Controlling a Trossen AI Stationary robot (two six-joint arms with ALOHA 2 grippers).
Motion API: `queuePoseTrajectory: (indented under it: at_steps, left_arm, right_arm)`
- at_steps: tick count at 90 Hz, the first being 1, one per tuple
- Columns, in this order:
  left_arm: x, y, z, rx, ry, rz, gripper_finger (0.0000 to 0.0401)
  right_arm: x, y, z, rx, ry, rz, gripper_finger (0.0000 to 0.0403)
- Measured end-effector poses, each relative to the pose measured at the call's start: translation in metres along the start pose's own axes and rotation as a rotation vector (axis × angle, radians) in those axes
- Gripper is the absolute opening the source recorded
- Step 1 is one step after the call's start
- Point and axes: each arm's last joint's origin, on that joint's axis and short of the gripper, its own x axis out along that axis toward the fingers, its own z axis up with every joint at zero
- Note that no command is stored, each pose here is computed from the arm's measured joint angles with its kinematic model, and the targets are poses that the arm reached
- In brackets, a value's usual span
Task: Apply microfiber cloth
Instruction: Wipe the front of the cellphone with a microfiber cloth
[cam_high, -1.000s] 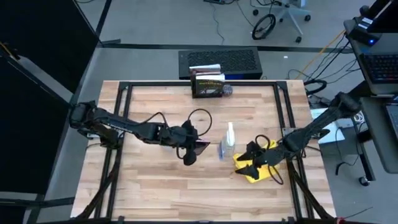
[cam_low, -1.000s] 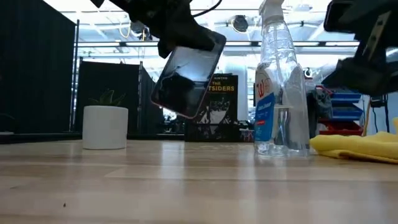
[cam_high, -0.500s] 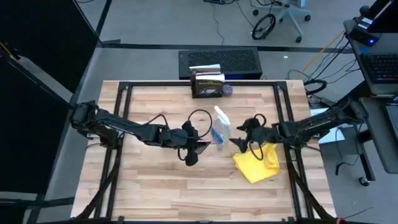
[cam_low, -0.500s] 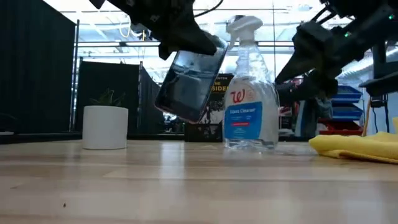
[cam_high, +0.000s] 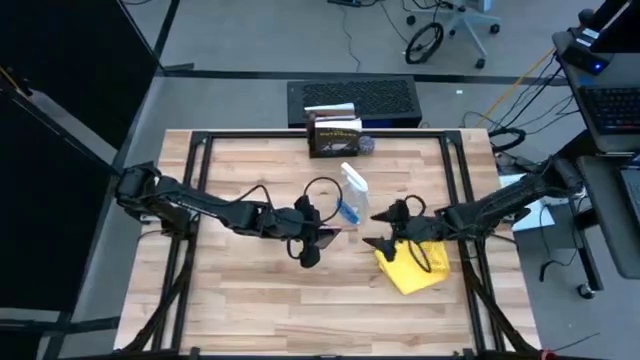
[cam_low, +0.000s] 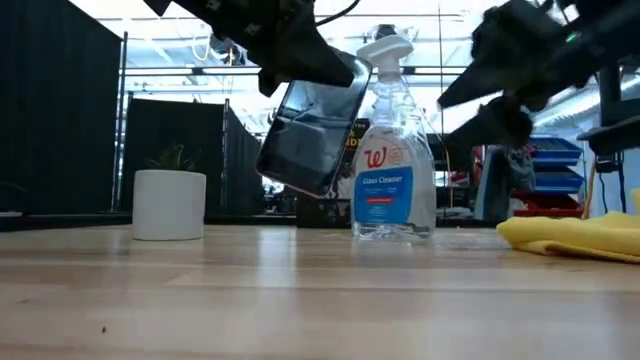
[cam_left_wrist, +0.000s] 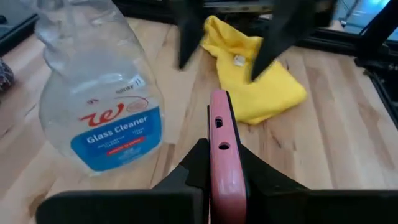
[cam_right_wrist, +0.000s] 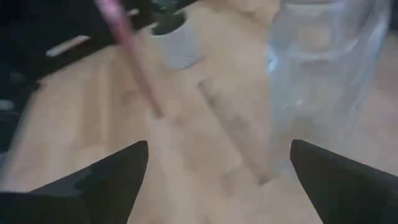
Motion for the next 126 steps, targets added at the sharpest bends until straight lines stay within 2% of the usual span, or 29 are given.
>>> queuePoseTrajectory:
  at_steps: [9, 15, 29, 36, 47, 65, 75, 89, 104, 126]
  left_arm:
    - [0.004, 0.000, -0.003, 0.000, 0.002, 0.010, 0.0018]
    - [0.010, 0.001, -0.006, 0.001, 0.005, 0.051, 0.0018]
    - [0.032, 0.000, -0.018, -0.039, -0.007, 0.057, 0.0018]
    - [0.041, -0.001, -0.020, -0.101, -0.048, 0.041, 0.0018]
    - [0.060, -0.003, -0.030, -0.232, -0.086, 0.022, 0.0018]
    - [0.087, -0.008, -0.046, -0.460, -0.174, -0.088, 0.0018]
    - [0.098, -0.013, -0.058, -0.518, -0.191, -0.093, 0.0018]
    - [0.106, -0.015, -0.070, -0.533, -0.206, -0.053, 0.0022]
    - [0.109, -0.013, -0.077, -0.521, -0.173, -0.033, 0.0059]
    - [0.110, -0.012, -0.089, -0.457, -0.050, -0.029, 0.0153]
  right_arm:
    - [0.008, -0.011, 0.001, -0.022, 0.013, -0.069, 0.0377]
    - [0.005, -0.016, 0.000, -0.034, 0.078, -0.056, 0.0377]
    - [-0.019, -0.006, 0.003, -0.047, 0.375, 0.151, 0.0370]
    - [-0.034, 0.002, 0.000, -0.077, 0.519, 0.193, 0.0361]
    - [-0.049, 0.009, -0.008, -0.124, 0.625, 0.136, 0.0343]
    - [-0.051, 0.018, -0.029, -0.140, 0.734, 0.081, 0.0328]
    - [-0.047, 0.022, -0.040, -0.188, 0.771, 0.049, 0.0325]
    - [-0.034, 0.022, -0.057, -0.290, 0.809, -0.031, 0.0325]
    - [-0.020, 0.022, -0.070, -0.327, 0.862, -0.080, 0.0325]
    - [-0.012, 0.024, -0.074, -0.348, 0.843, -0.081, 0.0324]
